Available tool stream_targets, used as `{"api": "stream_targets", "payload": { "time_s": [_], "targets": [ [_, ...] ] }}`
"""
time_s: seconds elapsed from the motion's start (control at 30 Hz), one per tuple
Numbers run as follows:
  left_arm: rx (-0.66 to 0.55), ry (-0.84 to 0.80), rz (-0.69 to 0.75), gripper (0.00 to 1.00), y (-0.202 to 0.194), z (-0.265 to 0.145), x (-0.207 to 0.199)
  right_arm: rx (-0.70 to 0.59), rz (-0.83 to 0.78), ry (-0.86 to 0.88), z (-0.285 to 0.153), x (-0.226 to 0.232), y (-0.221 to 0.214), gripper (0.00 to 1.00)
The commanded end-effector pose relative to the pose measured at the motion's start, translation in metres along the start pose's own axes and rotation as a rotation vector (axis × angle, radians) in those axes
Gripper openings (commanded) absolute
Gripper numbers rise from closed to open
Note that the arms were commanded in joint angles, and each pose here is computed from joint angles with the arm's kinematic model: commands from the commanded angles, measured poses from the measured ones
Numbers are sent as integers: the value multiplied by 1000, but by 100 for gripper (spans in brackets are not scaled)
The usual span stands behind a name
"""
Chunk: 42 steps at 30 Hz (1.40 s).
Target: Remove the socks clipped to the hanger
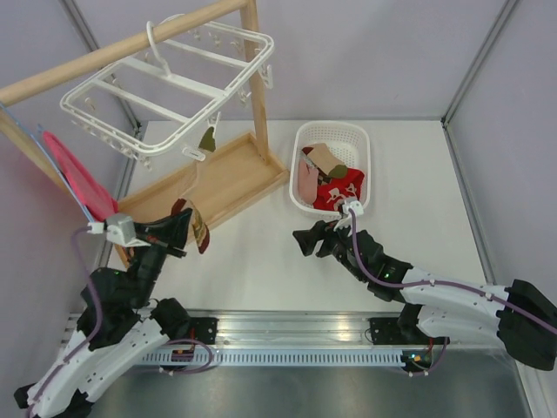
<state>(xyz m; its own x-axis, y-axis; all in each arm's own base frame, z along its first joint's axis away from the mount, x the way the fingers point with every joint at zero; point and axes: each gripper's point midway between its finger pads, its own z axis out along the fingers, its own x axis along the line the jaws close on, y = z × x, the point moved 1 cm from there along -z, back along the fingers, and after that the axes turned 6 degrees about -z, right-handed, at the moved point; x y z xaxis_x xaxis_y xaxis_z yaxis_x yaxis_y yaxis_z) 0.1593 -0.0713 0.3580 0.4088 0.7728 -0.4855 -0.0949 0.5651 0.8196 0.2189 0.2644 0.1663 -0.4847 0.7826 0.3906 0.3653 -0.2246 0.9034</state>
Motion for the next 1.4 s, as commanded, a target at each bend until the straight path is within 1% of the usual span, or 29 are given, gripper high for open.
{"api": "stream_targets", "payload": {
  "time_s": [0.0, 0.07, 0.1, 0.2, 0.23, 0.27, 0.33, 0.37, 0.43, 0.47, 0.53, 0.57, 0.67, 0.7, 0.77, 0.8, 0.93, 1.03, 1.23, 1.37],
  "targets": [
    [165, -76, -1, 2, -54, 22, -18, -46, -5, 14, 3, 12, 19, 77],
    [187, -86, -2, 2, -64, 28, -21, -51, -4, 13, 5, 15, 23, 77],
    [221, -86, 11, 2, -76, 33, -22, -51, -9, 13, 5, 16, 24, 77],
    [228, -91, 23, 2, -79, 40, -25, -63, -29, 9, 10, 25, 41, 77],
    [226, -92, 27, 2, -79, 43, -26, -52, -60, -3, 11, 24, 44, 77],
    [225, -93, 28, 2, -79, 43, -27, -81, -68, 4, 14, 35, 64, 77],
    [218, -95, 29, 2, -78, 44, -27, -98, -109, 0, 16, 42, 82, 77],
    [216, -99, 27, 2, -77, 45, -28, -117, -120, 8, 19, 53, 101, 77],
    [224, -103, 35, 2, -79, 45, -29, -136, -146, 22, 20, 65, 118, 77],
    [229, -109, 39, 2, -80, 45, -30, -155, -173, 31, 23, 76, 135, 77],
    [237, -116, 44, 2, -81, 46, -31, -154, -215, 38, 25, 89, 146, 77],
    [244, -115, 47, 2, -83, 46, -31, -177, -255, 39, 29, 100, 162, 77],
    [274, -117, 47, 2, -86, 44, -32, -199, -323, 30, 31, 124, 181, 77],
    [289, -113, 51, 2, -88, 44, -32, -205, -368, 39, 30, 132, 183, 77],
    [304, -116, 47, 2, -88, 42, -34, -229, -409, 25, 32, 144, 196, 77],
    [309, -115, 47, 2, -89, 42, -34, -235, -464, 27, 31, 151, 198, 77],
    [343, -113, 51, 2, -95, 41, -34, -279, -597, -4, 33, 170, 210, 77],
    [360, -119, 54, 2, -96, 41, -36, -312, -666, -19, 39, 184, 219, 77],
    [375, -132, 51, 2, -97, 40, -40, -371, -719, -56, 44, 205, 229, 77],
    [385, -140, 48, 2, -99, 40, -42, -385, -771, -97, 55, 216, 230, 78]
  ]
}}
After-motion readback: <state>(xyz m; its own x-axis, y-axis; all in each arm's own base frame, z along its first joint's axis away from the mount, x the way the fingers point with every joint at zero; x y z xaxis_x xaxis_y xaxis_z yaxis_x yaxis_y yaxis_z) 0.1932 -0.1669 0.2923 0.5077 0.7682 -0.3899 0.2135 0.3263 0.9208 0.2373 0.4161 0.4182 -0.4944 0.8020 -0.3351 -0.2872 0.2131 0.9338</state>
